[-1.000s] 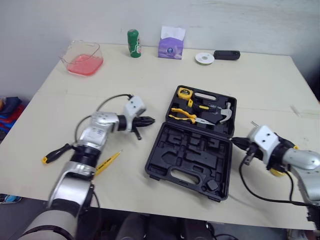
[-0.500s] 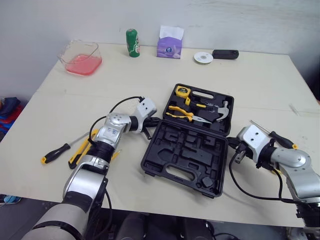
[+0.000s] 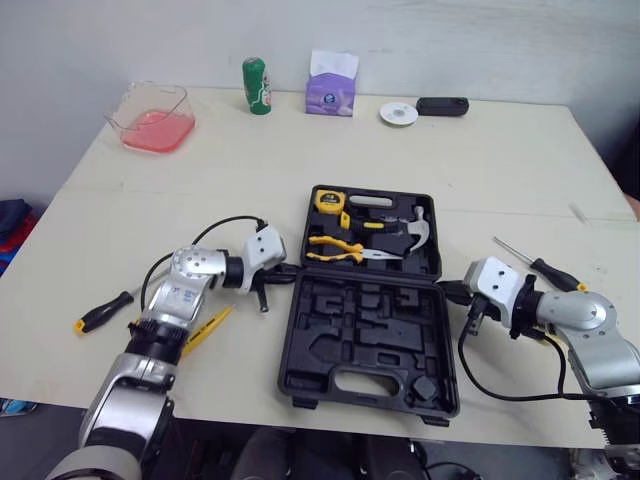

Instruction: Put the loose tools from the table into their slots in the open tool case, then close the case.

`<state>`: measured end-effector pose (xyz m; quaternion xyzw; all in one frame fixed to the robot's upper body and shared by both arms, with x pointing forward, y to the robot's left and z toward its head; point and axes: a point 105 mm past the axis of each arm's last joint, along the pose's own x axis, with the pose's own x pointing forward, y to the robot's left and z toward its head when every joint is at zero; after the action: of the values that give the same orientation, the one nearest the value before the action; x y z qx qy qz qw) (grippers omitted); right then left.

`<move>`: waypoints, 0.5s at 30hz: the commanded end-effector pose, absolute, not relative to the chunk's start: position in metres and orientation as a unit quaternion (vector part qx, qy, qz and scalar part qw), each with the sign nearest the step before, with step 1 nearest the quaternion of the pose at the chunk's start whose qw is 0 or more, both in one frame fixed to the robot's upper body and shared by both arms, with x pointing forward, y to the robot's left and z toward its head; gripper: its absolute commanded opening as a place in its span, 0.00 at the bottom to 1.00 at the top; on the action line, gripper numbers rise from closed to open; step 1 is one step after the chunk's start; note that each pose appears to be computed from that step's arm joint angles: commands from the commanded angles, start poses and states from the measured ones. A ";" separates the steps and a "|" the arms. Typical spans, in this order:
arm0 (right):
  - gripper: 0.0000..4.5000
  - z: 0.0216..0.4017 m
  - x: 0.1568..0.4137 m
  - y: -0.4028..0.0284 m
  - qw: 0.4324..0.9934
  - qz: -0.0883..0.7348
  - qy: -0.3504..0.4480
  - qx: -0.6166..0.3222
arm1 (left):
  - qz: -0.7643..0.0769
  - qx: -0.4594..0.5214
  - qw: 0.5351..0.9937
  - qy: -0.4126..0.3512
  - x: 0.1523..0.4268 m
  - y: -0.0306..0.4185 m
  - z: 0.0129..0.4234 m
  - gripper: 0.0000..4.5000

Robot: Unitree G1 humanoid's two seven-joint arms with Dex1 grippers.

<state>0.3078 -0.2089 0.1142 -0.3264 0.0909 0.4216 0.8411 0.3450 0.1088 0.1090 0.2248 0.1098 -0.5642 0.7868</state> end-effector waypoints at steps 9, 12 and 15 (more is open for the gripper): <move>0.00 0.131 0.288 -0.163 0.798 0.512 0.037 -0.315 | -0.578 0.238 0.771 0.118 0.314 0.117 0.124 0.01; 0.00 0.124 0.286 -0.166 0.798 0.511 0.049 -0.317 | -0.555 0.240 0.786 0.126 0.320 0.127 0.119 0.01; 0.00 0.123 0.286 -0.168 0.801 0.507 0.052 -0.315 | -0.536 0.245 0.798 0.128 0.327 0.131 0.119 0.01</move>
<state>0.2925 -0.1862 0.1098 -0.3132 0.0943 0.4782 0.8150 0.3244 0.1366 0.1107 0.2373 0.1518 -0.5367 0.7954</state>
